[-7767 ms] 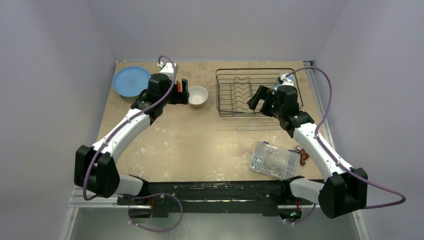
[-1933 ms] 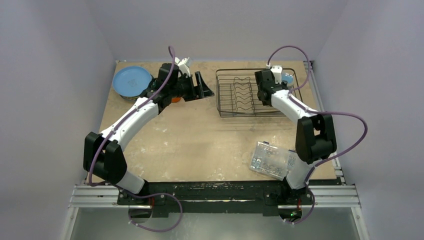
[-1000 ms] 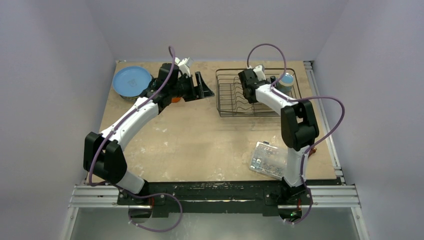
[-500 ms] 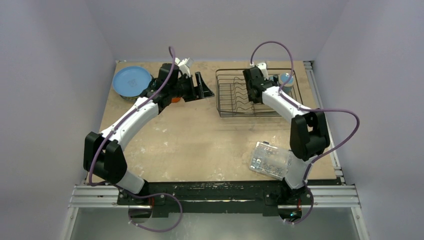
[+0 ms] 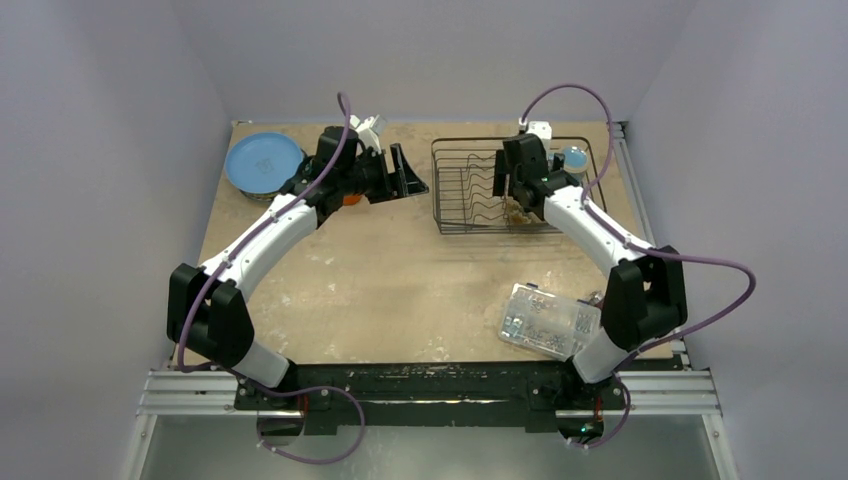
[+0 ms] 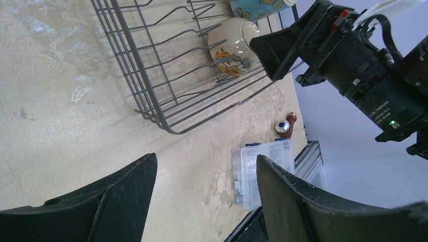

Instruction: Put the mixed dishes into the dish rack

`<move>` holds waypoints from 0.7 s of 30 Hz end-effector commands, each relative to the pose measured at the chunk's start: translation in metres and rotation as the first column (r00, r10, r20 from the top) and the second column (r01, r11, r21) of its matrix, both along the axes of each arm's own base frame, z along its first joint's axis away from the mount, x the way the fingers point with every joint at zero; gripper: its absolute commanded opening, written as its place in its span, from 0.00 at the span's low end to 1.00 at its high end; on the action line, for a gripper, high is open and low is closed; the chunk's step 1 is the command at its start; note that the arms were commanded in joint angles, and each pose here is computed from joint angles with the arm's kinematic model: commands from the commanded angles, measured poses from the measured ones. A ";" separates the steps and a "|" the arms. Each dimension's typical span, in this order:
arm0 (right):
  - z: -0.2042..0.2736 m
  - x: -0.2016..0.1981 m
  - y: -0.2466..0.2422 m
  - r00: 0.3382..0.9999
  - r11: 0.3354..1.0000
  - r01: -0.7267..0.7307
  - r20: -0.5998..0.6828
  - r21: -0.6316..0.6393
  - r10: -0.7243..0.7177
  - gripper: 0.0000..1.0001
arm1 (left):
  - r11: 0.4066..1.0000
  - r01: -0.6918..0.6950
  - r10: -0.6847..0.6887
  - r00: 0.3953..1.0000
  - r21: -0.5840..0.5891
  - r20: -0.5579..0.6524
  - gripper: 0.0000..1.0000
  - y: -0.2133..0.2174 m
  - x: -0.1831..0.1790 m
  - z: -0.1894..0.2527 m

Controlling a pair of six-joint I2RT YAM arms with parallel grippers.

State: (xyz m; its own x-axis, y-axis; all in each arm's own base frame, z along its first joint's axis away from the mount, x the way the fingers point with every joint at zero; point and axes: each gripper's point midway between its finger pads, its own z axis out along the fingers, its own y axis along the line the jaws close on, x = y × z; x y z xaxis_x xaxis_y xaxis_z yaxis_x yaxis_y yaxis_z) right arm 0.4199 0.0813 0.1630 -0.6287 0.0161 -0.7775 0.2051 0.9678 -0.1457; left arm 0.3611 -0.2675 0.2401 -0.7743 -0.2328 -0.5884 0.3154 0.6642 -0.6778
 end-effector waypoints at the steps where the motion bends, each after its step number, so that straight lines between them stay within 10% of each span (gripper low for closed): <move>1: 0.045 0.029 0.012 0.981 0.984 0.024 0.186 0.178 -0.058 0.88 | 1.000 0.007 -0.006 0.998 -0.018 0.065 0.71 -0.002 0.008 0.022; 18: -0.029 -0.025 -0.020 0.985 0.978 0.140 0.080 0.157 -0.154 0.79 | 0.999 0.020 -0.019 0.999 -0.037 0.035 0.71 -0.006 0.006 0.020; 21: -0.037 -0.018 -0.026 0.983 0.973 0.149 0.081 0.176 -0.165 0.51 | 0.999 0.013 -0.012 0.999 -0.031 0.039 0.71 -0.005 0.007 0.018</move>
